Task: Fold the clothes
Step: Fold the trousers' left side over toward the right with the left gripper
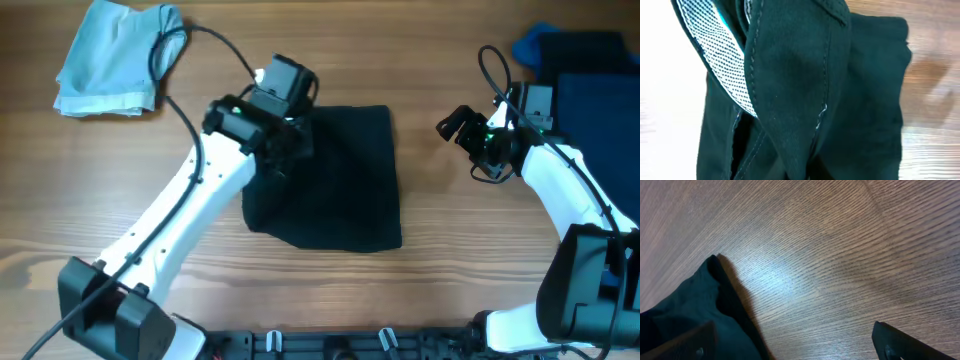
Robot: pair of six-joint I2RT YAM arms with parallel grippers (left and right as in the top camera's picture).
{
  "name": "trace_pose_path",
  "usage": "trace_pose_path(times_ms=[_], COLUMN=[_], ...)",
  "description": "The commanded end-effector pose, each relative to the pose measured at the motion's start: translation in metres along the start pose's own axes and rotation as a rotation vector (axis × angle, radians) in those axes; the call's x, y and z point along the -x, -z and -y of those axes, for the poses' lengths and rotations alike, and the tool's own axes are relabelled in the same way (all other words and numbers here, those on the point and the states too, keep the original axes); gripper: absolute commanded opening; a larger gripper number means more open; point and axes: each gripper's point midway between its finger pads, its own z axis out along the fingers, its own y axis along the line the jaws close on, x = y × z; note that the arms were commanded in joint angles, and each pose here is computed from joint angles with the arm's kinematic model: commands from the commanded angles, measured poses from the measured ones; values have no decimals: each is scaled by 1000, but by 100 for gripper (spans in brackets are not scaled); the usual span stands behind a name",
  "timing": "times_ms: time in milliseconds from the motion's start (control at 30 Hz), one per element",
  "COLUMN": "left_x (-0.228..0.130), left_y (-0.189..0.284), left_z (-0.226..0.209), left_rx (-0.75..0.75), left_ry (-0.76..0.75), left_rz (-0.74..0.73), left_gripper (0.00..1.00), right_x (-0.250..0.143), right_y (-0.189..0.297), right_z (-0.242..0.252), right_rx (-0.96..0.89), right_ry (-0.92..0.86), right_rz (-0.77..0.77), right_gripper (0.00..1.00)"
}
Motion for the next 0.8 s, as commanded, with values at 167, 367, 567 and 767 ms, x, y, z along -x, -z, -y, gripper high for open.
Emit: trace_pose_path(times_ms=[167,367,567,767], left_x=[2,-2,-17,6], left_y=[-14,-40,-36,-23], left_z=[69,92,111,13], left_rx=[-104,-181,-209,-50], left_ry=[114,166,116,70], left_rz=[64,3,-13,-48], left_gripper=[4,4,87,92], right_x=[-3,-3,-3,-3], right_y=[-2,-2,-2,-2], right_z=[1,1,1,1], right_rx=[4,4,4,4], right_ry=[-9,-9,-9,-9], right_rz=[-9,-9,-9,-9], right_gripper=[100,100,100,100])
